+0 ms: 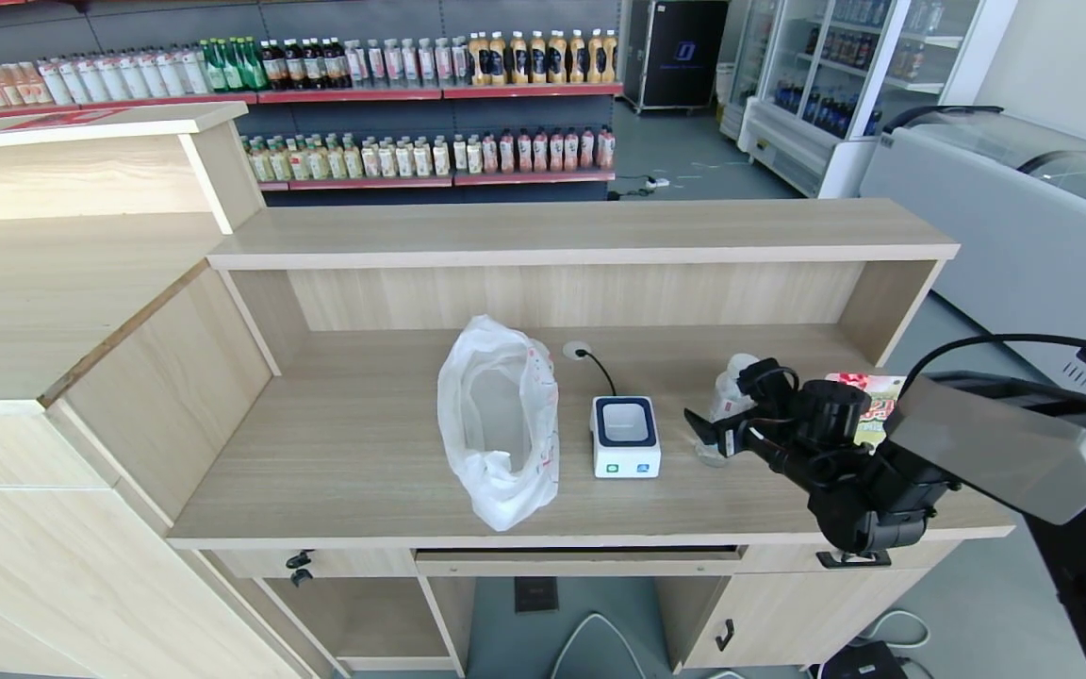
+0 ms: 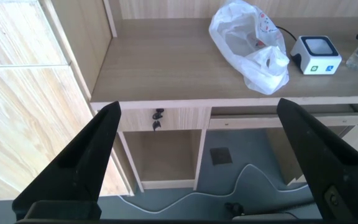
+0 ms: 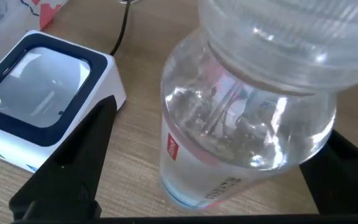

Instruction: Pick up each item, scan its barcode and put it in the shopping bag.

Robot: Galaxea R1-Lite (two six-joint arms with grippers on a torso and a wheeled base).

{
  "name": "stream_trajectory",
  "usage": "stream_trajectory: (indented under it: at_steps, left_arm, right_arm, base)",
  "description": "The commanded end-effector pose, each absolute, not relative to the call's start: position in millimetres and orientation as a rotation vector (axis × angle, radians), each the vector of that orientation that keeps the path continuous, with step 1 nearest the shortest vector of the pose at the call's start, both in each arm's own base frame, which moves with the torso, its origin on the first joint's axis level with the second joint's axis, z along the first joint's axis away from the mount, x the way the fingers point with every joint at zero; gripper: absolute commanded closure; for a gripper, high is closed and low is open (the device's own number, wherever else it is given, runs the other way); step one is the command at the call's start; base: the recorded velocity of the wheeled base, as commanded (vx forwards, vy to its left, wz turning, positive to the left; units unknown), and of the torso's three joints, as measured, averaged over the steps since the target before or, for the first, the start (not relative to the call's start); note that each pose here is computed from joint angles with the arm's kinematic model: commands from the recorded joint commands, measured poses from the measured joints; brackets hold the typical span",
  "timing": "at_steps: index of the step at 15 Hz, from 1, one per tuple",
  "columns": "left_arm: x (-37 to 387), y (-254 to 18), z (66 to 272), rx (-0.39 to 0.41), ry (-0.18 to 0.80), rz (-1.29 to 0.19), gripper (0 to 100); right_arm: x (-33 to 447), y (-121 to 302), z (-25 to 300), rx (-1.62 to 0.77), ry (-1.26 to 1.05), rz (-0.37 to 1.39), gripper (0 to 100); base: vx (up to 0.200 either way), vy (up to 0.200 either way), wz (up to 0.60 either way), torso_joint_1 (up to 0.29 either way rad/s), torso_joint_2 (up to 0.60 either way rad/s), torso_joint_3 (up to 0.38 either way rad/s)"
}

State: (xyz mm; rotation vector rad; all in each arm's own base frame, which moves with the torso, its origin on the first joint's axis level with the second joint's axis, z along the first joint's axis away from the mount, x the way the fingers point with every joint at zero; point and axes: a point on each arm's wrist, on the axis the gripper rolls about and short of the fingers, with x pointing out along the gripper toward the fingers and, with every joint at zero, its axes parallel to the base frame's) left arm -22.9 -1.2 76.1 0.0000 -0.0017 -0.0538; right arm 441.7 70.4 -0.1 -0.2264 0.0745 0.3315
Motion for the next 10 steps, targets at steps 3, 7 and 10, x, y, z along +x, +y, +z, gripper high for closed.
stream_trajectory:
  at_steps: [3, 7, 10]
  left_arm:
    - [-23, -1, 76, 0.0, -0.002, -0.054, 0]
    - [-23, -1, 76, 0.0, -0.002, -0.054, 0]
    - [-23, -1, 76, 0.0, -0.002, -0.054, 0]
  right_arm:
    - [453, 75, -9, -0.229, 0.057, 0.336, 0]
    - [458, 81, -10, -0.227, 0.059, 0.349, 0]
    - [463, 86, -6, -0.222, 0.046, 0.378, 0]
  base:
    - [0.0, 0.0, 0.0, 0.0, 0.0, 0.0]
    - [0.0, 0.0, 0.0, 0.0, 0.0, 0.0]
    - [0.0, 0.0, 0.0, 0.0, 0.0, 0.0]
